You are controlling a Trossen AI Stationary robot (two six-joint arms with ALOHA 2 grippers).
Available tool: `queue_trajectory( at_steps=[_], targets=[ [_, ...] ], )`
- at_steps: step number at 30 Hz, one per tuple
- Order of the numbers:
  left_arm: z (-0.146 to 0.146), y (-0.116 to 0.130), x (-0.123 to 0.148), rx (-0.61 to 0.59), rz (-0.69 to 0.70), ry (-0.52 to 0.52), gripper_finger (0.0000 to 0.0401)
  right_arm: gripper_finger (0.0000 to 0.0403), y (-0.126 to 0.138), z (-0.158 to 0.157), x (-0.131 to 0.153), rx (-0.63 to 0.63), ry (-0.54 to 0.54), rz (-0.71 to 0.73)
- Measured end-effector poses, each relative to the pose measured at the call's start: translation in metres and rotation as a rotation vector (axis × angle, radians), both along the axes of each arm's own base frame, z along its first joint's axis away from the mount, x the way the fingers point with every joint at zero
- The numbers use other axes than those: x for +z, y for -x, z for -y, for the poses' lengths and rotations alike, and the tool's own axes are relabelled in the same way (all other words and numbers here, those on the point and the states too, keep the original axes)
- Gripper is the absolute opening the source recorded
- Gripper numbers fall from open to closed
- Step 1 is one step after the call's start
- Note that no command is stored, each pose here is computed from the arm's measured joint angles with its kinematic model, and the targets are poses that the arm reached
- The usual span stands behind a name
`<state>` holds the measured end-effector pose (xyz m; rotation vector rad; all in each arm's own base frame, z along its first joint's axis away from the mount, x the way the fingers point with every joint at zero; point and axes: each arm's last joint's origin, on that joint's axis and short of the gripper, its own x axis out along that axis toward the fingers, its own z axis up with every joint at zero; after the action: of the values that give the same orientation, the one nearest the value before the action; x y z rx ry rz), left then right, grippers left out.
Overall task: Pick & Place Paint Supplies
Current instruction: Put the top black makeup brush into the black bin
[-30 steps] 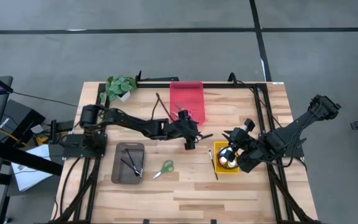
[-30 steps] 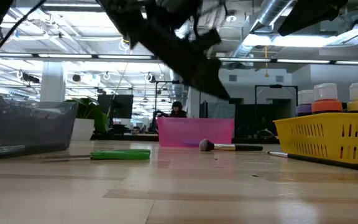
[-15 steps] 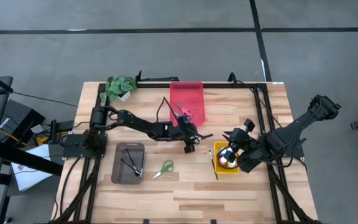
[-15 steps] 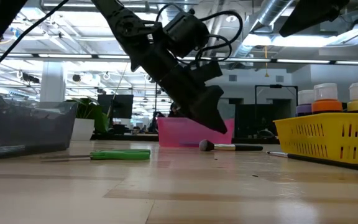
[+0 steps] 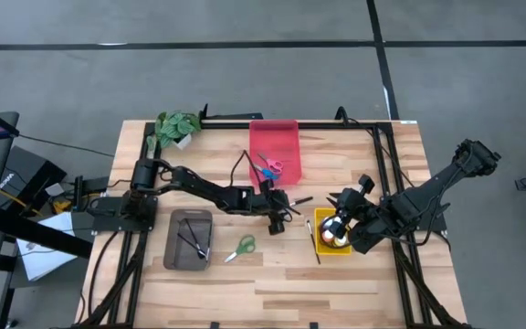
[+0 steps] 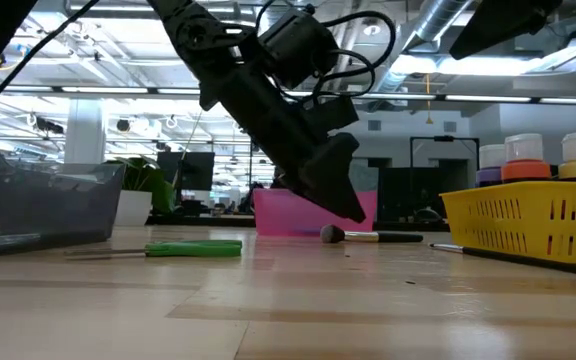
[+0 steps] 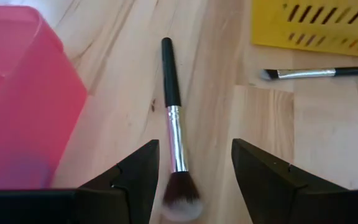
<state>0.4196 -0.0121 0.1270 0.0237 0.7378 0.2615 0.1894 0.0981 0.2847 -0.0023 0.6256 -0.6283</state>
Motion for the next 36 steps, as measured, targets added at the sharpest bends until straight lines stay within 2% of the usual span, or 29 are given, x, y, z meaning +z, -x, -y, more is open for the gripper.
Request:
queue_trajectory(
  at_steps=[10, 24, 29, 36],
  targets=[
    [-0.005, 0.019, -0.023, 0.059, 0.029, 0.044, 0.0193, 0.0056, 0.000, 0.000, 0.000, 0.001, -0.002, 0.000],
    [-0.005, 0.021, -0.025, 0.052, 0.052, 0.040, 0.0190, 0.0056, 0.000, 0.000, 0.000, 0.001, -0.002, 0.001],
    [-0.005, 0.021, -0.025, 0.051, 0.052, 0.039, 0.0169, 0.0056, 0.000, 0.000, 0.000, 0.001, -0.002, 0.000],
    [-0.005, 0.021, -0.025, 0.046, 0.051, 0.042, 0.0117, 0.0056, 0.000, 0.000, 0.000, 0.001, -0.002, 0.001]
  ],
)
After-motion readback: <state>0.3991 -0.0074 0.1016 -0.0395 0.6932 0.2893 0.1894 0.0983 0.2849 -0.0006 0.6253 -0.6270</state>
